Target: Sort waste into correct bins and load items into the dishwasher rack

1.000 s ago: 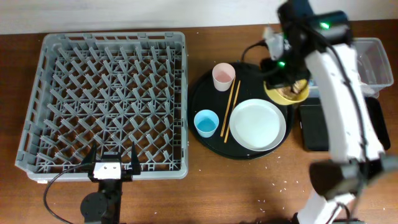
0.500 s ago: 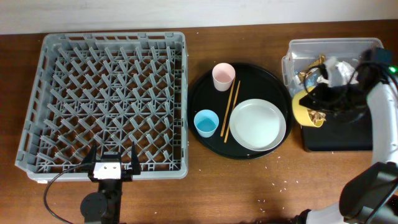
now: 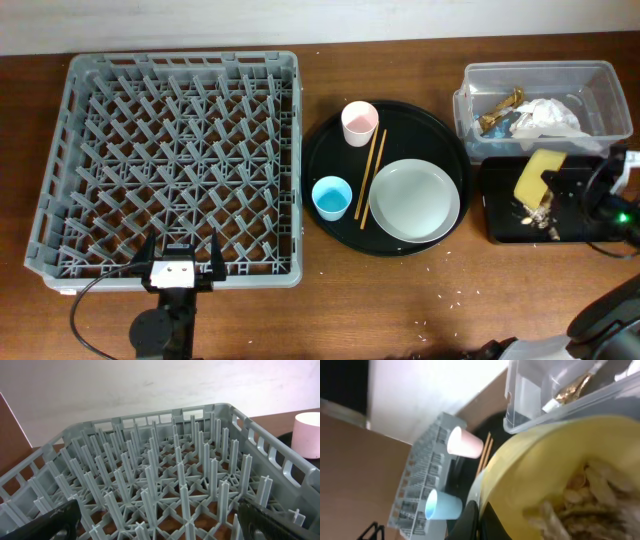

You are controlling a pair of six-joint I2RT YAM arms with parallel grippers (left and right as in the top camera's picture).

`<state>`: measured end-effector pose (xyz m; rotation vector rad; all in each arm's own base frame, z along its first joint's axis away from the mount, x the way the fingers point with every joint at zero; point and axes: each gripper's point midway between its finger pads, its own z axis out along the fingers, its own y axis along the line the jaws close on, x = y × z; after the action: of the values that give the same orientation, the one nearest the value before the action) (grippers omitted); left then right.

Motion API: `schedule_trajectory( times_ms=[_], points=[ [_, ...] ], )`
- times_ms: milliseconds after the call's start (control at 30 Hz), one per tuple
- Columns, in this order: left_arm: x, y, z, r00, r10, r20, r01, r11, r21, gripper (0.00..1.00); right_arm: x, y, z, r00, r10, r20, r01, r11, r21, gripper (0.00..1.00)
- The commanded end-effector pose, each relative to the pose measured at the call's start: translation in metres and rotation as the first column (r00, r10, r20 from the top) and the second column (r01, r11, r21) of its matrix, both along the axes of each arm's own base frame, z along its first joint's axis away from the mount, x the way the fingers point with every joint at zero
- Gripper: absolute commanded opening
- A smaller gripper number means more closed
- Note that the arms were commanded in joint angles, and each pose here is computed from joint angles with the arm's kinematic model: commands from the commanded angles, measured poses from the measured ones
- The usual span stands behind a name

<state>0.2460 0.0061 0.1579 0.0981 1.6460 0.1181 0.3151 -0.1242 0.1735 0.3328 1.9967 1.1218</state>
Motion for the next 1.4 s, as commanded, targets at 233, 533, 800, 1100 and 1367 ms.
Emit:
schedule_trajectory(
  times_ms=[233, 533, 800, 1100, 1367],
  points=[
    [0.0, -0.001, -0.001, 1.0, -0.005, -0.001, 0.005, 1.0, 0.013, 1.0, -0.012, -0.023, 0.041, 0.981, -0.115, 0.155, 0.078, 0.97, 0.229, 0.04],
    [0.0, -0.001, -0.001, 1.0, -0.005, -0.001, 0.005, 1.0, 0.013, 1.0, -0.028, -0.058, 0.04, 0.965, -0.24, -0.104, 0.259, 0.823, 0.505, 0.04],
    [0.0, -0.001, -0.001, 1.0, -0.005, -0.001, 0.005, 1.0, 0.013, 1.0, -0.027, -0.058, 0.04, 0.968, -0.239, -0.076, 0.246, 0.843, 0.479, 0.04],
    [0.0, -0.001, -0.001, 1.0, -0.005, -0.001, 0.005, 1.0, 0.013, 1.0, 0.013, 0.016, 0.061, 0.999, 0.011, 0.05, -0.028, 0.936, 0.351, 0.04],
    [0.0, -0.001, -0.001, 1.0, -0.005, -0.001, 0.005, 1.0, 0.013, 1.0, 0.077, 0.153, 0.087, 0.98, 0.153, -0.125, -0.188, 0.915, -0.356, 0.04]
  ],
)
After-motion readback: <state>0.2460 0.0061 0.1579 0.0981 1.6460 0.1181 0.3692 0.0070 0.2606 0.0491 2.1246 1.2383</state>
